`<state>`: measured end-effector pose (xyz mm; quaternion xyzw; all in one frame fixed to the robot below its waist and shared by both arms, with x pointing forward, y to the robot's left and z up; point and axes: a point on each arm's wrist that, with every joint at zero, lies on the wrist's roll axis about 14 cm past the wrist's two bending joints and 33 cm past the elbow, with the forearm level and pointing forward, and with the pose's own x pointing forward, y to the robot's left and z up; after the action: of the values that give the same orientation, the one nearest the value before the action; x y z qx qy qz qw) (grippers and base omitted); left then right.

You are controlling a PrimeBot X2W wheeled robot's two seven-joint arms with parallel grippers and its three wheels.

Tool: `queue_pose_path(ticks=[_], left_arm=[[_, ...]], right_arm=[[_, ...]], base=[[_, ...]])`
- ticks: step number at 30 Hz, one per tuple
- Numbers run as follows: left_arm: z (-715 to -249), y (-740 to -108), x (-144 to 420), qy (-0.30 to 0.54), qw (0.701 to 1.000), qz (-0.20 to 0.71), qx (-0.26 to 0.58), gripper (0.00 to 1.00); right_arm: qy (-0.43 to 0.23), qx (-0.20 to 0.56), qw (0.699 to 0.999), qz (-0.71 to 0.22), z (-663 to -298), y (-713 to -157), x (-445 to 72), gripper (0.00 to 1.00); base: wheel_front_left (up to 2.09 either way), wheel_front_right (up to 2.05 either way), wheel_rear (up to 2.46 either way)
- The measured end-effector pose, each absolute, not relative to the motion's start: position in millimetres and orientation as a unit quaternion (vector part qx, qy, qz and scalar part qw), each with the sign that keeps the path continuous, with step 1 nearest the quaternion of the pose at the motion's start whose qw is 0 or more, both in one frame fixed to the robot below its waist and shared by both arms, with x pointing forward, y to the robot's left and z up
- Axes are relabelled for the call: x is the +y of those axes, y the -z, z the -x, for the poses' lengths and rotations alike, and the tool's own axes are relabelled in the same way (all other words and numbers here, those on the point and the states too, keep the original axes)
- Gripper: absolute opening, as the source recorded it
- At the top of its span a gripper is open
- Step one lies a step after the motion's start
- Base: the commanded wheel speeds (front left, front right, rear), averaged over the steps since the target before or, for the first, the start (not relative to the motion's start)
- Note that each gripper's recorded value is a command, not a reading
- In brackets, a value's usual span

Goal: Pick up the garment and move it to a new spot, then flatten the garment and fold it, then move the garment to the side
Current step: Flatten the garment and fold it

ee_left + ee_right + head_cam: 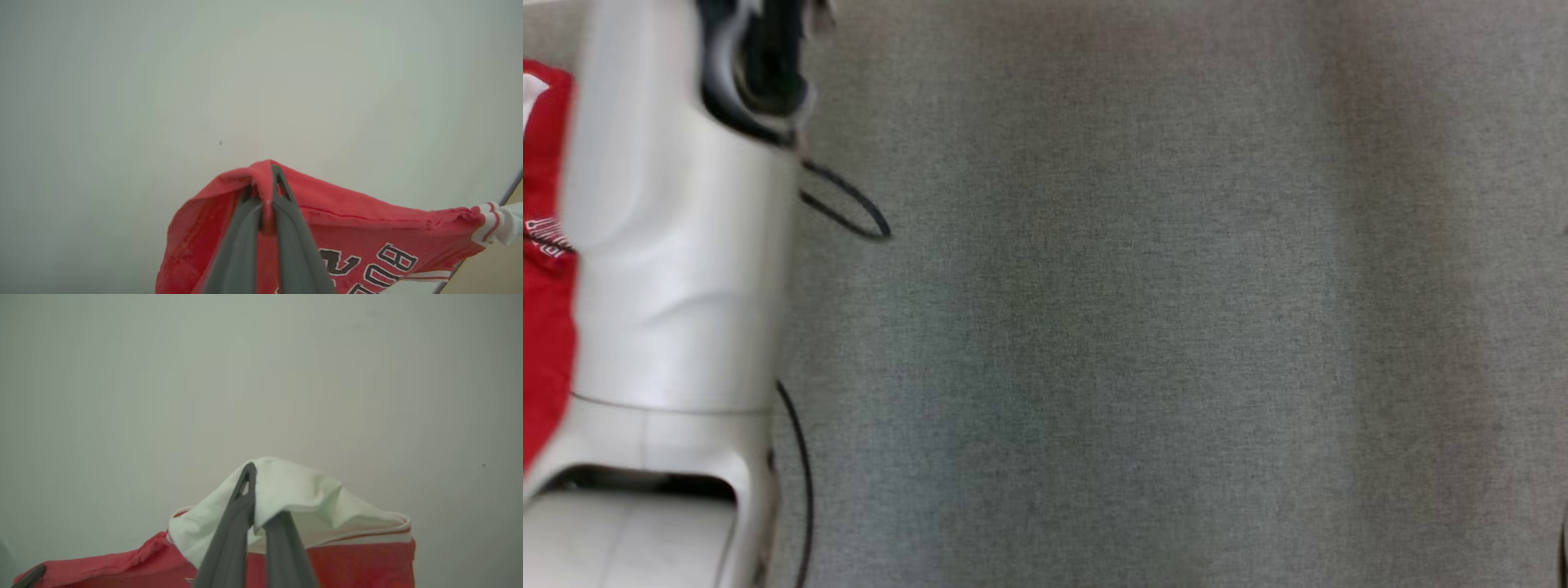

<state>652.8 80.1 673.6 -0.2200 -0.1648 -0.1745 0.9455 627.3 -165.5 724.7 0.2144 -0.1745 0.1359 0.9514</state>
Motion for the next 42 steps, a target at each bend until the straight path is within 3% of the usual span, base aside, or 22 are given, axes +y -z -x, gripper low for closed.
queue_pose_path(ticks=[4, 11, 17, 22, 30, 33, 37, 42], left_arm=[[-638, -607, 75, 0.165, 0.952, 0.235, -0.109, 0.00], [-558, -497, 62, 0.166, 0.955, 0.246, 0.022, 0.00], [-495, -453, 73, 0.161, 0.953, 0.246, 0.077, 0.00], [-435, -424, 87, 0.141, 0.949, 0.252, 0.124, 0.00], [-340, -394, 94, 0.133, 0.932, 0.228, 0.249, 0.00], [-324, -401, 97, 0.141, 0.926, 0.215, 0.277, 0.00], [-331, -422, 98, 0.154, 0.921, 0.214, 0.288, 0.00], [-363, -450, 93, 0.171, 0.908, 0.244, 0.296, 0.00]], right_arm=[[-0.148, -0.095, 0.959, -0.222, -602, -643, -154, 0.00], [-0.132, 0.046, 0.959, -0.246, -503, -522, -166, 0.00], [-0.132, 0.176, 0.949, -0.225, -418, -450, -167, 0.00], [-0.148, 0.264, 0.933, -0.196, -348, -419, -166, 0.00], [-0.172, 0.348, 0.901, -0.193, -258, -414, -167, 0.00], [-0.181, 0.355, 0.898, -0.186, -247, -423, -169, 0.00], [-0.176, 0.348, 0.907, -0.157, -261, -436, -184, 0.00], [-0.192, 0.338, 0.913, -0.123, -301, -455, -188, 0.00]], base=[[0.00, 0.00, 0.00], [0.00, 0.00, 0.00], [0.00, 0.00, 0.00], [0.00, 0.00, 0.00], [0.00, 0.00, 0.00], [0.00, 0.00, 0.00], [0.00, 0.00, 0.00], [0.00, 0.00, 0.00]])
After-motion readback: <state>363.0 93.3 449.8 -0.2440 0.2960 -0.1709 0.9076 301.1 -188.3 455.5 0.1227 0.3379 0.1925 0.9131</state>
